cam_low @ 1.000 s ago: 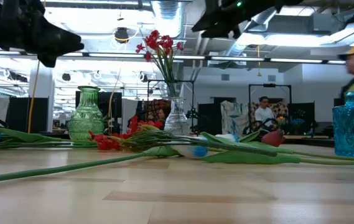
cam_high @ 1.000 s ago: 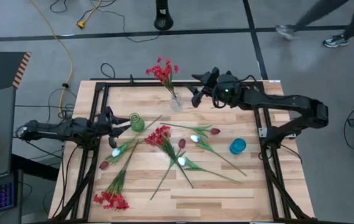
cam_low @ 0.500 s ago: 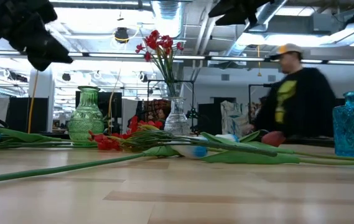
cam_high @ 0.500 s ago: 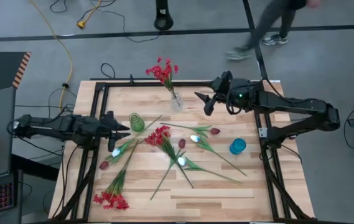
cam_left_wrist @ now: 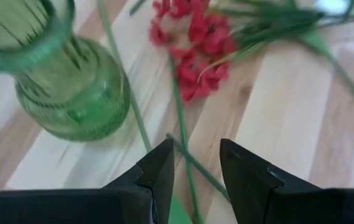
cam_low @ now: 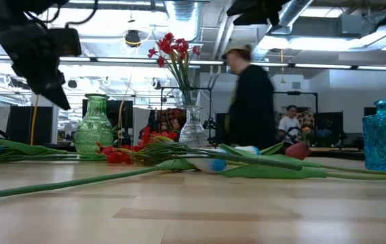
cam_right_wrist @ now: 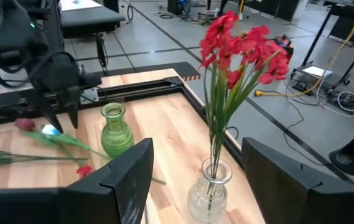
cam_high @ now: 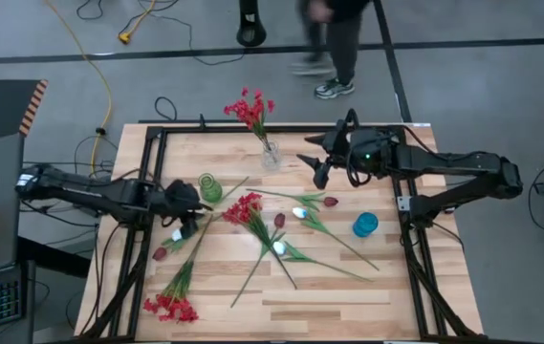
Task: Sort flowers into vase by color
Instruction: Put the top left white tulip into the blue vase
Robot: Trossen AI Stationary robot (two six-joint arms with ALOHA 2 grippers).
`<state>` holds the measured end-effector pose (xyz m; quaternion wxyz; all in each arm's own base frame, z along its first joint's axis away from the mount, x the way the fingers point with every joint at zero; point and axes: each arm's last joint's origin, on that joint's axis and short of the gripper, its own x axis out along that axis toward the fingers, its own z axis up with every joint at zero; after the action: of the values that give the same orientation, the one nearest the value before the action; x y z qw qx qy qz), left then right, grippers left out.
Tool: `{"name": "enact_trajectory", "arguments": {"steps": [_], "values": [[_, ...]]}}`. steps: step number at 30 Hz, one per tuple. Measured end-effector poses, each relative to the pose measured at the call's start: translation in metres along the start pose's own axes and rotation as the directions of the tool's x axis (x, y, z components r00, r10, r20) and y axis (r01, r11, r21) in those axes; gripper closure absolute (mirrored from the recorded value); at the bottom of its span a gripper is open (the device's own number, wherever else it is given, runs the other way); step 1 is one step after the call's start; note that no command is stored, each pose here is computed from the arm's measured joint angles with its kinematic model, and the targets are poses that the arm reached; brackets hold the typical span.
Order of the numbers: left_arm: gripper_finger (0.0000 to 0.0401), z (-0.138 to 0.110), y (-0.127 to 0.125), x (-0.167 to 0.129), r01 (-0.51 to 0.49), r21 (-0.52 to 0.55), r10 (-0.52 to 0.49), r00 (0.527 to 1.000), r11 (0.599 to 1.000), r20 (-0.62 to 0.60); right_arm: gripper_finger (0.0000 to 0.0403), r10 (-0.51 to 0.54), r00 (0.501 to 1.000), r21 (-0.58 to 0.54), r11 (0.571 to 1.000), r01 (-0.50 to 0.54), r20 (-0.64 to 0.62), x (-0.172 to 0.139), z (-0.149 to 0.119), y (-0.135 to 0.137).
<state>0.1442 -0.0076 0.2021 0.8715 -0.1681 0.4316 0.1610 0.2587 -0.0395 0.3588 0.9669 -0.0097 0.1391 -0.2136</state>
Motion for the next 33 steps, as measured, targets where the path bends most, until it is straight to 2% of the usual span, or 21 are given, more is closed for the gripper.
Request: {"name": "enact_trajectory", "arguments": {"steps": [13, 25, 33], "values": [[0.0285, -0.003, -0.003, 0.034, -0.176, -0.081, 0.163, 0.976, 0.981, -0.145, 0.0131, 0.006, 1.0, -0.009, 1.0, -0.006, -0.018, 0.0, -0.002, 0.002], [0.0285, -0.01, -0.005, 0.06, -0.269, -0.08, 0.241, 0.935, 0.96, -0.259, 0.0131, 0.006, 1.0, -0.009, 1.0, -0.006, -0.018, 0.0, -0.002, 0.002], [0.029, -0.013, -0.007, 0.073, -0.291, -0.061, 0.261, 0.918, 0.955, -0.3, 0.0131, 0.007, 1.0, -0.007, 1.0, -0.007, -0.018, 0.0, -0.002, 0.002]]}}
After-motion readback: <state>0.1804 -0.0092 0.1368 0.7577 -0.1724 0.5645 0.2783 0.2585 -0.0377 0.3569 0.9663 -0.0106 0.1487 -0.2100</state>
